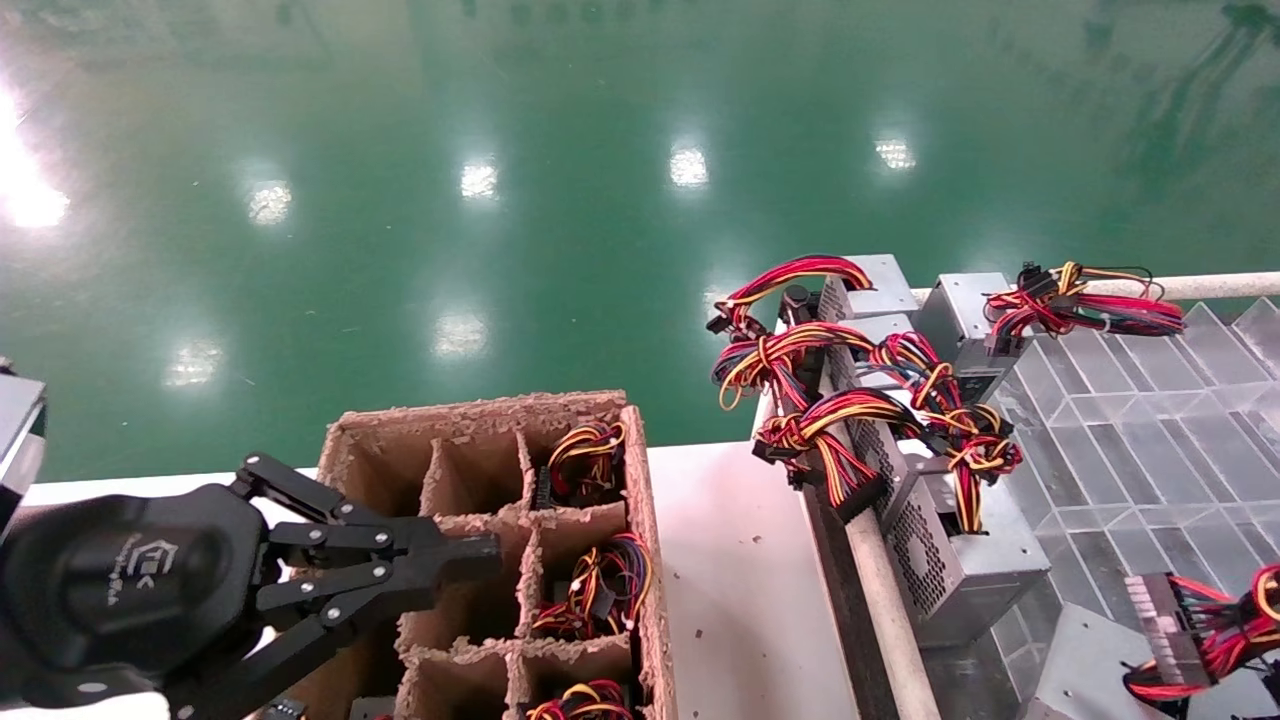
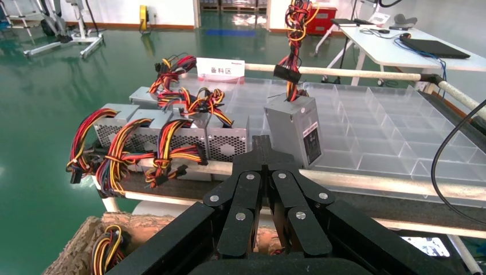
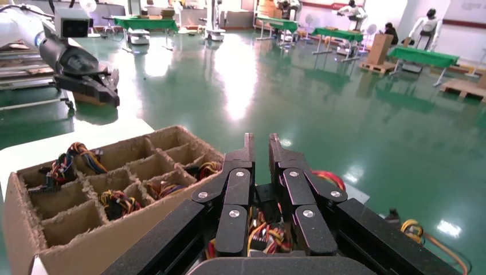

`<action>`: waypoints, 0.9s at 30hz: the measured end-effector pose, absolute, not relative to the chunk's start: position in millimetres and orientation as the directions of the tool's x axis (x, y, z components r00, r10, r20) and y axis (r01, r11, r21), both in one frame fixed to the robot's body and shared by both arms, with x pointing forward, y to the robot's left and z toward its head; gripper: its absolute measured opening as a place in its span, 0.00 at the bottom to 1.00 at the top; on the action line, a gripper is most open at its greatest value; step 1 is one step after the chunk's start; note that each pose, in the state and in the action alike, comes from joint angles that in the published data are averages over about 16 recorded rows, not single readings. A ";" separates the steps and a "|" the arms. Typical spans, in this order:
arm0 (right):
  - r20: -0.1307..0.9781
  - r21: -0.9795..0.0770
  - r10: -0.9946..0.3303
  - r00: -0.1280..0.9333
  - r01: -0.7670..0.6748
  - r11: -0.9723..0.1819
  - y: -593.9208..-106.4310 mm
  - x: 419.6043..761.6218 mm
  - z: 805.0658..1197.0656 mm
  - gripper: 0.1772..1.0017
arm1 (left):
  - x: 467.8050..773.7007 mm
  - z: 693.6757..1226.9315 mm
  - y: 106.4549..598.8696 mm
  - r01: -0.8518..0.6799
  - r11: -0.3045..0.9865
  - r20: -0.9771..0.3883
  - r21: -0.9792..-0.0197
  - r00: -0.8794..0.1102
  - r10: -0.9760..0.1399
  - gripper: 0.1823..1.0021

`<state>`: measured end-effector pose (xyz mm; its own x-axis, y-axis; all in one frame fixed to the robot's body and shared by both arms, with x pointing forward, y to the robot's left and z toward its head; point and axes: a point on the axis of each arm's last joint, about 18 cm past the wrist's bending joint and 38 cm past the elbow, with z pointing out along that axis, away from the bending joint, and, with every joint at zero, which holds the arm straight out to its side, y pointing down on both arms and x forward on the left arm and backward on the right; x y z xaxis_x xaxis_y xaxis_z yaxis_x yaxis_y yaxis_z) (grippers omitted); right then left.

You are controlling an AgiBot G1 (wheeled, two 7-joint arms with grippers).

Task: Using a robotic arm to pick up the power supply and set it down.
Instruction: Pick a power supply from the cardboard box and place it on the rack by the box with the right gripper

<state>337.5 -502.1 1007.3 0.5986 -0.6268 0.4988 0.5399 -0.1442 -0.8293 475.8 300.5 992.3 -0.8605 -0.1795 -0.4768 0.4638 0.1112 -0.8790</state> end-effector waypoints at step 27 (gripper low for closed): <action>0.450 -0.875 -0.561 0.695 0.469 -0.121 -482.7 343.2 997.4 0.06 | 475.8 992.3 300.5 0.464 0.111 -0.477 -0.879 -0.861 -0.180 0.01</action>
<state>343.2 -482.7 997.4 0.6947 -0.5614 0.4497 0.4686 -0.1211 -0.8751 475.8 300.5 992.3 -0.8605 -0.1795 -0.4768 0.4638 0.1112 -0.8790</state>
